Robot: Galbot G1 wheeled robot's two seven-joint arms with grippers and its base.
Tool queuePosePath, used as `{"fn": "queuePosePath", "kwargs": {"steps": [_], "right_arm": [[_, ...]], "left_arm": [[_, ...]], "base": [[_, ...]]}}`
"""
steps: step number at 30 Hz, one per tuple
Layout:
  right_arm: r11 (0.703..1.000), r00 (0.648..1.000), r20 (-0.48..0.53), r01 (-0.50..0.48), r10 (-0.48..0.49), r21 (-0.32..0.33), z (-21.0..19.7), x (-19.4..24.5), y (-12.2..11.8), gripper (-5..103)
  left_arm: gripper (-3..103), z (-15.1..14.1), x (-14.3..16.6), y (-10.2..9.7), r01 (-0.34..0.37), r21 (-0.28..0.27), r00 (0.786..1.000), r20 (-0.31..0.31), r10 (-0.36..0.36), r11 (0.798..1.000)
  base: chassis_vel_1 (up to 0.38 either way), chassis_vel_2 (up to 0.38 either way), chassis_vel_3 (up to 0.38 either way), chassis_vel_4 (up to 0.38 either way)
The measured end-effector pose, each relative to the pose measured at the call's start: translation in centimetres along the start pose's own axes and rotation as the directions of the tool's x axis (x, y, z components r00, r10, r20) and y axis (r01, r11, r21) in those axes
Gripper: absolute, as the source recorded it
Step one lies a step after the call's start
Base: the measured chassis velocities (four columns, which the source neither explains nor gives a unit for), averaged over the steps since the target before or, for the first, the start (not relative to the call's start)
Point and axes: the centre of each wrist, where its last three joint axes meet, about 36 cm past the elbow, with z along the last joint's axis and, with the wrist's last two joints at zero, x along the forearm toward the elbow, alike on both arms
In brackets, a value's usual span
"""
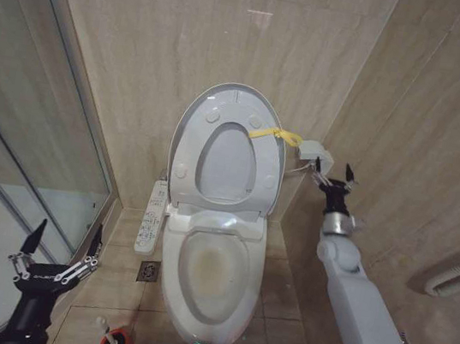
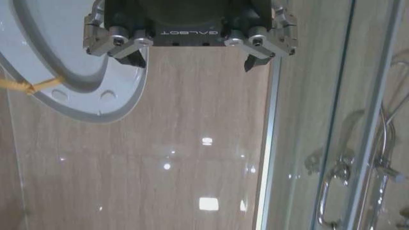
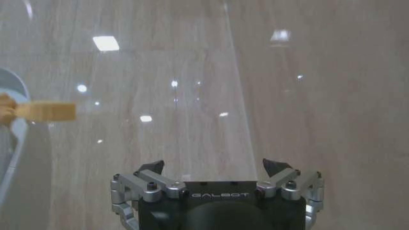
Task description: Open the toilet lid, clean the toilet bowl with a toilet brush, close the toilet lid, and flush.
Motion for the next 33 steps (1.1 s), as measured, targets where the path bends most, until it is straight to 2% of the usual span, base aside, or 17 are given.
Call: {"fn": "queuePosePath", "kwargs": {"steps": [7, 17, 19, 22, 23, 25, 27, 33], "right_arm": [[0.998, 0.997, -0.047, 0.063, -0.062, 0.009, 2.0, -4.7, 1.8, 100], [0.991, 0.989, -0.056, 0.135, -0.136, -0.022, 2.0, -9.9, 3.8, 100], [0.989, 0.988, -0.05, 0.142, -0.144, -0.031, 1.8, -10.1, 4.3, 100], [0.981, 0.984, -0.017, 0.174, -0.176, -0.089, 0.4, -10.2, 6.2, 100], [0.981, 0.984, -0.017, 0.174, -0.176, -0.089, 0.4, -10.2, 6.2, 100], [0.971, 0.984, -0.004, 0.175, -0.178, -0.161, -0.6, -9.4, 7.4, 100], [0.961, 0.98, 0.012, 0.198, -0.199, -0.196, -1.2, -8.2, 8.2, 100], [0.952, 0.971, 0.028, 0.238, -0.238, -0.19, -1.5, -5.3, 7.6, 100]], "left_arm": [[100, -2.4, -0.5, -0.4, 0.018, -0.005, 0.997, 0.08, -0.018, 1.0], [100, -3.6, -0.3, -0.9, 0.031, 0.0, 0.995, 0.094, -0.031, 1.0], [100, -3.6, -0.2, -0.9, 0.032, 0.001, 0.995, 0.091, -0.032, 0.999], [100, -3.6, -0.1, -0.9, 0.035, -0.001, 0.995, 0.09, -0.035, 0.999], [100, -3.6, -0.1, -0.9, 0.035, -0.001, 0.995, 0.09, -0.035, 0.999], [100, -3.6, -0.1, -0.9, 0.039, -0.002, 0.995, 0.095, -0.038, 0.999], [100, -3.5, 0.1, -1.0, 0.039, -0.001, 0.995, 0.097, -0.038, 0.999], [100, -2.9, 0.2, -1.3, 0.041, 0.003, 0.995, 0.089, -0.041, 0.999]], "base": [[0.0, 0.0, 0.0, 0.0], [0.0, 0.0, 0.0, 0.0], [0.0, 0.0, 0.0, 0.0], [0.0, 0.0, 0.0, 0.0], [0.0, 0.0, 0.0, 0.0], [0.0, 0.0, 0.0, 0.0], [0.0, 0.0, 0.0, 0.0], [0.0, 0.0, 0.0, 0.0]]}}
